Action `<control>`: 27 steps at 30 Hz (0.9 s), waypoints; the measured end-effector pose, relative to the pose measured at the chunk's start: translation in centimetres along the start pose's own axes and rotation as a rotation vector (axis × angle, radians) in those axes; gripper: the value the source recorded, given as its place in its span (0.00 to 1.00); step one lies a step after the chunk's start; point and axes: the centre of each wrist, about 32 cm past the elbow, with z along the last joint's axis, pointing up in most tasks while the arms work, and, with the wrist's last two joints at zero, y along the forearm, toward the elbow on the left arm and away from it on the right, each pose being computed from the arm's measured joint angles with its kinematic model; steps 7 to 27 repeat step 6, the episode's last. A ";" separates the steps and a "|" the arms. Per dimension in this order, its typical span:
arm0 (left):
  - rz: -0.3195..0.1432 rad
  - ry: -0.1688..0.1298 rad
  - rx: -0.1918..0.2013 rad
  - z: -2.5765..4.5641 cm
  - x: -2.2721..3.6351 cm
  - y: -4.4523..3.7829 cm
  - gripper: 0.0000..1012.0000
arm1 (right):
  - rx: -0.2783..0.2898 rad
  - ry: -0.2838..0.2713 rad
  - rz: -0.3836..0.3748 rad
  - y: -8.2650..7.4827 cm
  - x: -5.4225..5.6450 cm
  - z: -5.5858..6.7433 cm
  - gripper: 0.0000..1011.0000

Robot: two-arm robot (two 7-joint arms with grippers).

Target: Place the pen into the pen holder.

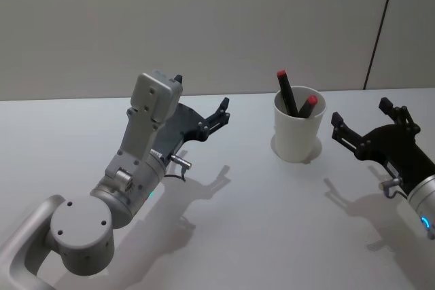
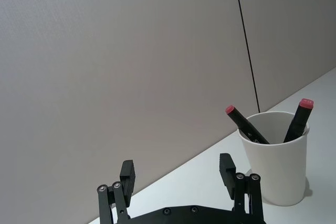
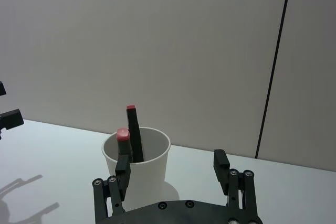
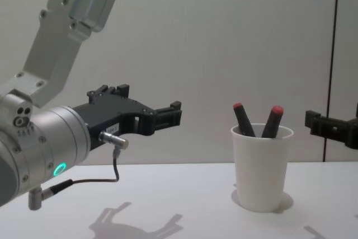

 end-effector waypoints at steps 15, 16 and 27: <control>0.000 0.000 0.000 0.01 0.01 0.00 0.99 | 0.000 0.000 0.000 0.0 0.0 0.0 0.99; 0.000 0.000 0.000 0.01 0.01 0.00 0.99 | 0.000 0.000 0.000 0.0 0.0 0.0 0.99; 0.000 0.000 0.000 0.01 0.01 0.00 0.99 | 0.000 0.000 0.000 0.0 0.0 0.0 0.99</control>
